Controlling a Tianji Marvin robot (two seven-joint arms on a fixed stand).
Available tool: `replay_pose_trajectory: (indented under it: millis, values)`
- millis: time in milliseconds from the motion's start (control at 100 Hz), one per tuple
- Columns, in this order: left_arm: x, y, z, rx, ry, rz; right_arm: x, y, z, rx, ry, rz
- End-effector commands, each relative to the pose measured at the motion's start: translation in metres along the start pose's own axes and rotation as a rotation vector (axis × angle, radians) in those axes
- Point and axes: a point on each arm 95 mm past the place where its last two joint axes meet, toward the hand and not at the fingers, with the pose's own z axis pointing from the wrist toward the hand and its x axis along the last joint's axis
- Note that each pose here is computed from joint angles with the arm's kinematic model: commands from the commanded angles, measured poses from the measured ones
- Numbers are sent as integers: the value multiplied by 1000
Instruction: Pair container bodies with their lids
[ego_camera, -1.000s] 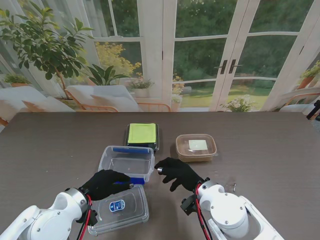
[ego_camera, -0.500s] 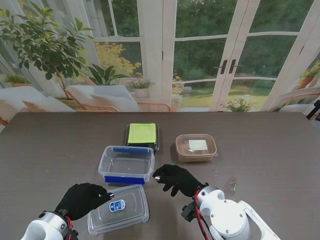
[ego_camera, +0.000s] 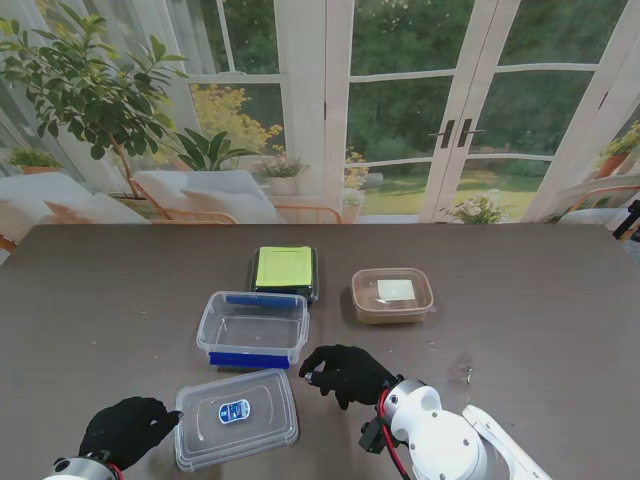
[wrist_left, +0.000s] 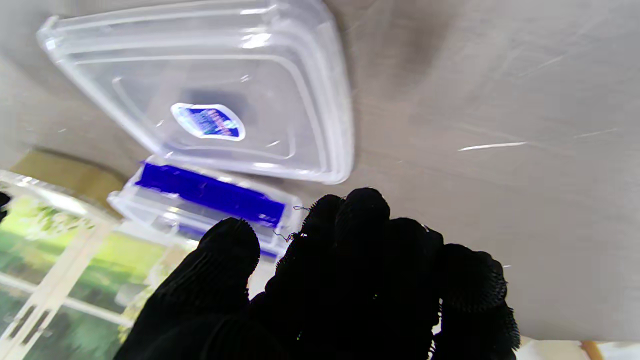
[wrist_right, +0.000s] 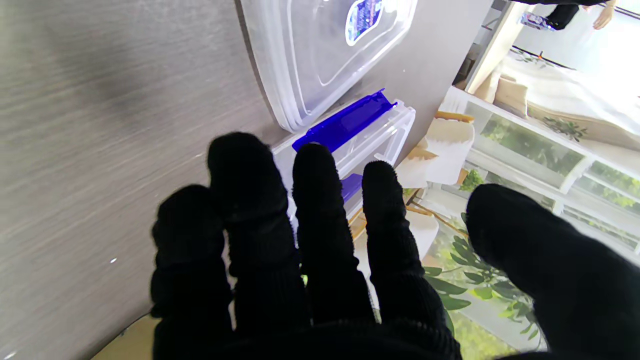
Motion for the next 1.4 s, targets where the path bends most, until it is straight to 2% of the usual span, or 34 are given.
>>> replay_pose_trajectory:
  millis: [0, 260, 500, 800, 1000, 1390]
  values:
    - [-6, 11, 0, -55, -26, -1, -3, -5, 2, 33, -7, -12]
    - [-11, 21, 3, -139, -94, 31, -9, -13, 11, 94, -21, -95]
    - [-13, 23, 5, -172, -141, 74, -10, -18, 22, 154, -35, -198]
    - [-11, 28, 17, -231, -130, 57, -14, -26, 36, 215, -74, -270]
    - [-11, 27, 23, -254, -123, 85, -20, -32, 44, 252, -110, -306]
    - [-9, 28, 40, -288, -86, 69, -21, -40, 51, 264, -146, -368]
